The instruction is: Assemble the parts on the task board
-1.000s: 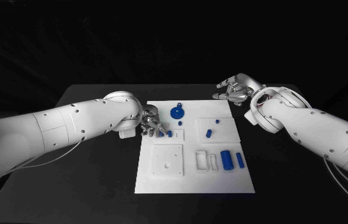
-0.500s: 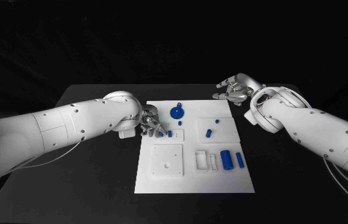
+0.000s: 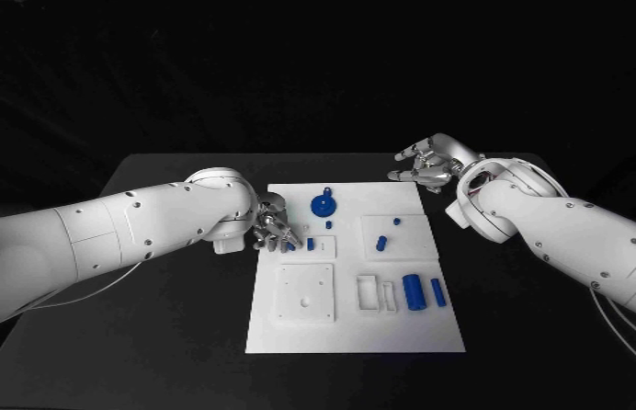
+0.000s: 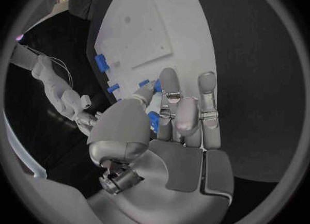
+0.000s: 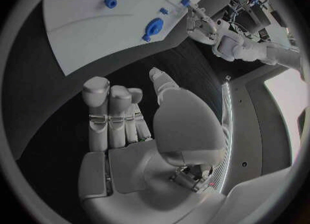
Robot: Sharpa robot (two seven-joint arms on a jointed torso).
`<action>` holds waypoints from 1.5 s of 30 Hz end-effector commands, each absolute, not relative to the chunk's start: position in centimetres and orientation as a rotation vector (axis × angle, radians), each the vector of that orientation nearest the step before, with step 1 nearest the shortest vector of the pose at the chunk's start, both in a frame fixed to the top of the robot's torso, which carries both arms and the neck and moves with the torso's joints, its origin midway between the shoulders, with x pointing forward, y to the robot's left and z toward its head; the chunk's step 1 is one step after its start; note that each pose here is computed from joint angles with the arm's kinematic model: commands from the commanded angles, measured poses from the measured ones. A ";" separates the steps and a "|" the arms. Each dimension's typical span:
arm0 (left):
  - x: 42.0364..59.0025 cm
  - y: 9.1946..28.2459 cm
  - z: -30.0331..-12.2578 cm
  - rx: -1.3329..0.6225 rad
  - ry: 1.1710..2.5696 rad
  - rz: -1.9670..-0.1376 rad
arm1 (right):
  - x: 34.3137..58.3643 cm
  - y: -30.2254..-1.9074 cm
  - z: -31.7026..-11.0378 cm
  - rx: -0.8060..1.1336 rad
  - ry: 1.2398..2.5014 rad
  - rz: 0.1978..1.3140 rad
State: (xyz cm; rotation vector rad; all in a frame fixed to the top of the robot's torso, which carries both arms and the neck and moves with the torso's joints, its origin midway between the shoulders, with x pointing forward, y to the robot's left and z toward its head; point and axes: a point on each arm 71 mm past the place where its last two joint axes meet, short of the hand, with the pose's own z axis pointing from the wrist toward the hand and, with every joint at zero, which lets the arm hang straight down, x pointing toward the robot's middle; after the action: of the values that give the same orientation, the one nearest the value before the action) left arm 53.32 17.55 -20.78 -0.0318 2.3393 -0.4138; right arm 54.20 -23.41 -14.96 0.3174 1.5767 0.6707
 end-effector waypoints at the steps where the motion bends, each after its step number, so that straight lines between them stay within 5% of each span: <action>1: 53.2 17.7 -21.1 -0.009 2.350 -0.375 | 54.2 -23.2 -15.0 0.305 1.584 0.680; 45: 53.4 17.8 -21.0 -0.059 2.313 -0.381 | 54.1 -23.4 -15.0 0.306 1.582 0.679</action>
State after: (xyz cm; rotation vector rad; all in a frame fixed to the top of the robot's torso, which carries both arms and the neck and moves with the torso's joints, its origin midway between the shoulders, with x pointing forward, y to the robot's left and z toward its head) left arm 53.41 17.76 -20.87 -0.0510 2.3160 -0.3929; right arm 54.17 -23.52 -15.00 0.3181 1.5772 0.6702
